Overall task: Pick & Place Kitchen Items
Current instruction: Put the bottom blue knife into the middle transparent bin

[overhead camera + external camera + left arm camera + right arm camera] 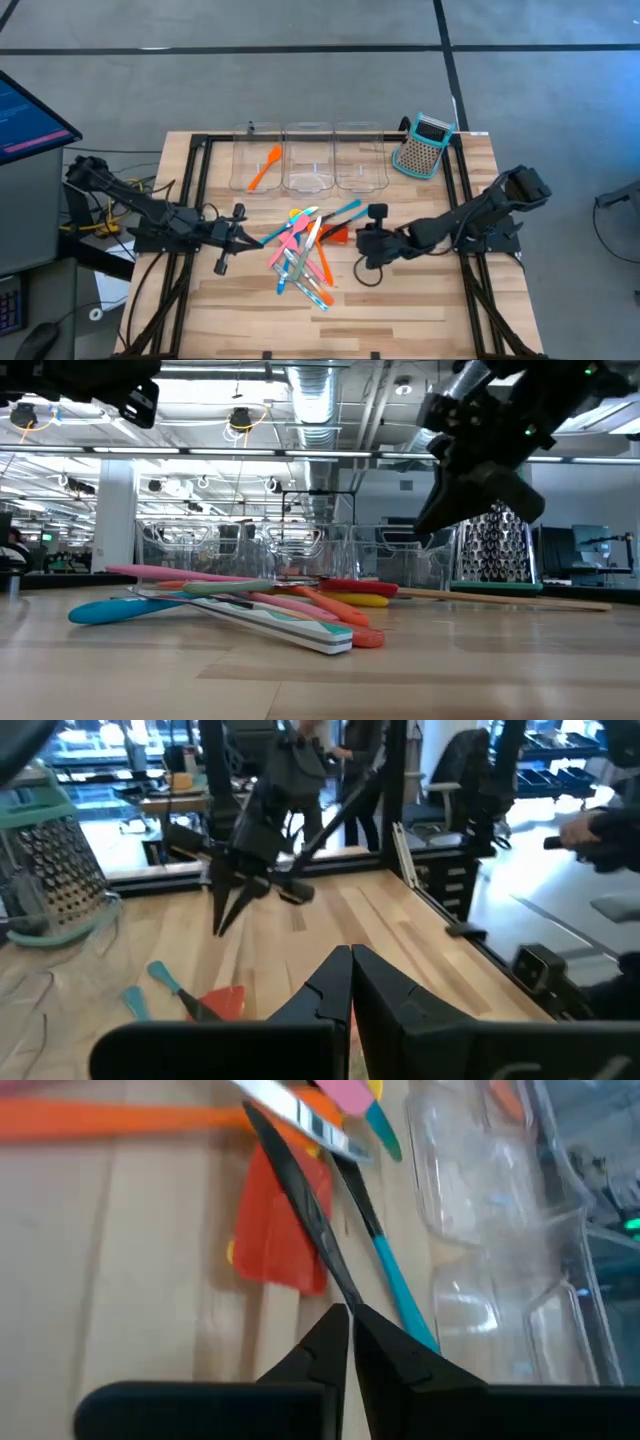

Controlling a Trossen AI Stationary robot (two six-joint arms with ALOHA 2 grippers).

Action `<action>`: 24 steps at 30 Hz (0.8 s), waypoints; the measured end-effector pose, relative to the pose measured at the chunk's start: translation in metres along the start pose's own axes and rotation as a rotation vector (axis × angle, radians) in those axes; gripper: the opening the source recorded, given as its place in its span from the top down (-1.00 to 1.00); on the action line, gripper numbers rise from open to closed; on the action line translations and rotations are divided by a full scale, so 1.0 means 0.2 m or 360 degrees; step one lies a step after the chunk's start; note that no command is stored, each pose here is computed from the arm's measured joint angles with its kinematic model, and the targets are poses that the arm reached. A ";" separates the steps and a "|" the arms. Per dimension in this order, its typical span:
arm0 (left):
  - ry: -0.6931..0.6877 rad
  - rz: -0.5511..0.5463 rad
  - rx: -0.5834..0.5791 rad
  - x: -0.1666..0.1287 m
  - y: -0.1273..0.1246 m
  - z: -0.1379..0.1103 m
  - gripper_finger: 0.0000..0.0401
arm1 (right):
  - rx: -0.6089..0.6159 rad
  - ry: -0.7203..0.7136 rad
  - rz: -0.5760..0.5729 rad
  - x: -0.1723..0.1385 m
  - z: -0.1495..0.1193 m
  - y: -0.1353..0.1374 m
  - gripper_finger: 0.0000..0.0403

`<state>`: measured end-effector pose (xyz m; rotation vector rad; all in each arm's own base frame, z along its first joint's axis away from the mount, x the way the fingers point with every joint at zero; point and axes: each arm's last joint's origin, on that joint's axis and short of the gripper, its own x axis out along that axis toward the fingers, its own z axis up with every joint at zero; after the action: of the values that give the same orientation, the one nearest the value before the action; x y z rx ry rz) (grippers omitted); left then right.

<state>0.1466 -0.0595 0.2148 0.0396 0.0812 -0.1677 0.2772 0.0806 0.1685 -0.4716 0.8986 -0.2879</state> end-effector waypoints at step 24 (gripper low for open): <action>0.0027 0.0143 -0.0042 0.23 0.01 -0.12 1.00 | -0.0083 0.0407 0.0150 0.15 0.02 -0.16 0.99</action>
<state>0.1893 -0.0643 0.1880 0.0183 0.0982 -0.0768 0.2972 0.0421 0.1670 -0.4449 1.1768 -0.2420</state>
